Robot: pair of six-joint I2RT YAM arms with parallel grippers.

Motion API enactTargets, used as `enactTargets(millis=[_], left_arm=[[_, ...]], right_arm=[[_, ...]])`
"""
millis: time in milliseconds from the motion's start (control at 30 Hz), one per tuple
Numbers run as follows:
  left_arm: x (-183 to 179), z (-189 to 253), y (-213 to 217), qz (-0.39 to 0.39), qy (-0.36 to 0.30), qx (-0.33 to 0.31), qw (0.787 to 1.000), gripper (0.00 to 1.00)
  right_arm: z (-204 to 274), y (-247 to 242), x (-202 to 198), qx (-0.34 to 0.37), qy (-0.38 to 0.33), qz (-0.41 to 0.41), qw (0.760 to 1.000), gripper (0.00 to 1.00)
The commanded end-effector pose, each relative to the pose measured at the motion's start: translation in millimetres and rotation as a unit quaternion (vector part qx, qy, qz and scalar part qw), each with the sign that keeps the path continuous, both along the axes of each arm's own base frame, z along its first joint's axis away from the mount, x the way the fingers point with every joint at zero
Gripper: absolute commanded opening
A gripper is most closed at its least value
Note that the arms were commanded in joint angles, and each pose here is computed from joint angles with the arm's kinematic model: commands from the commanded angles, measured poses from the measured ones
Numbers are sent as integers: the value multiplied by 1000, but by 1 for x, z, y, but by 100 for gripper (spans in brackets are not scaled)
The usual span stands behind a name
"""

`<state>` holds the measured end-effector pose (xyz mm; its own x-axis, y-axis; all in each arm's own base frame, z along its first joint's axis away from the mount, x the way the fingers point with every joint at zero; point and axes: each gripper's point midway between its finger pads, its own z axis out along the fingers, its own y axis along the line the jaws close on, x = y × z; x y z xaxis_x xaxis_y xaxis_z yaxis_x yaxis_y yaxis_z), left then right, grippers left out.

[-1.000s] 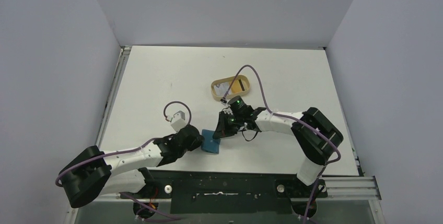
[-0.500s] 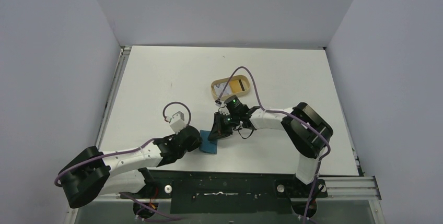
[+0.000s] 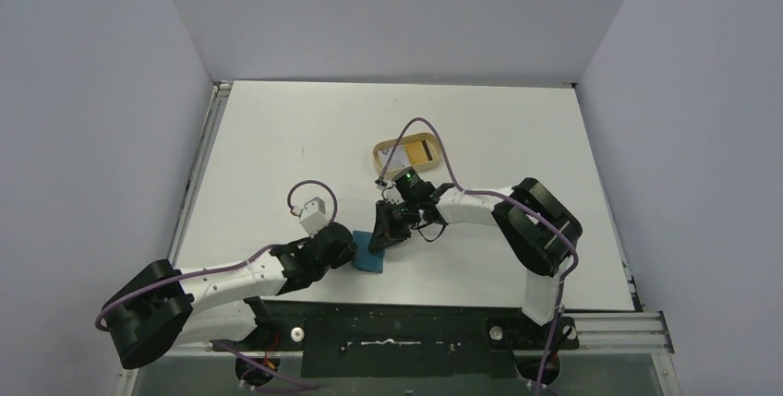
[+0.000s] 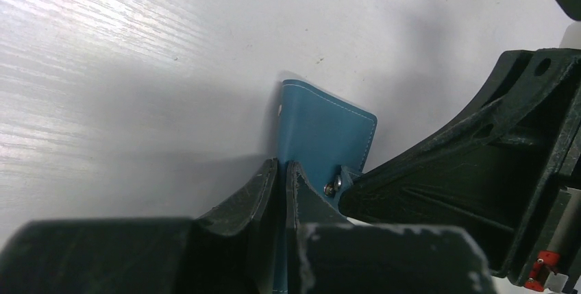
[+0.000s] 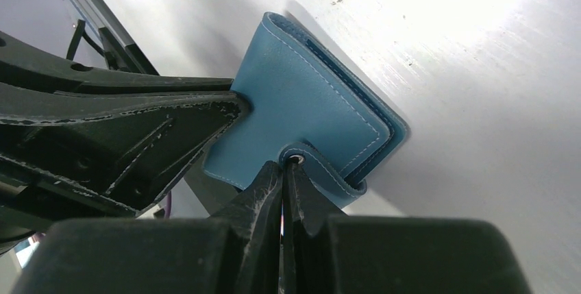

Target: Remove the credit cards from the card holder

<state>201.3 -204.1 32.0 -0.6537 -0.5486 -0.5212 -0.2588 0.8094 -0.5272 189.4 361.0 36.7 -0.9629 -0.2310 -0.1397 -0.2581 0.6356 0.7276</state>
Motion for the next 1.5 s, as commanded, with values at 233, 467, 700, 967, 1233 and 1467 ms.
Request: enactTargets(millis=[233, 467, 700, 967, 1233, 1467], left_arm=[[5, 12, -4, 2, -13, -1, 1000, 0], [5, 12, -4, 3, -12, -3, 1000, 0], [4, 11, -5, 2, -11, -8, 1000, 0], [3, 8, -8, 4, -12, -23, 1000, 0], [2, 2, -10, 9, -15, -46, 999, 0], [-2, -6, -14, 4, -11, -62, 998, 0]], right_arm=[[-2, 10, -7, -3, 2, 29, 1000, 0], [-1, 16, -10, -6, 2, 36, 999, 0], [-6, 19, -11, -11, 7, 38, 999, 0], [-22, 19, -14, -52, 27, 31, 998, 0], [-36, 15, -18, -109, 47, 5, 993, 0], [-54, 16, -24, -136, 88, -27, 986, 0]])
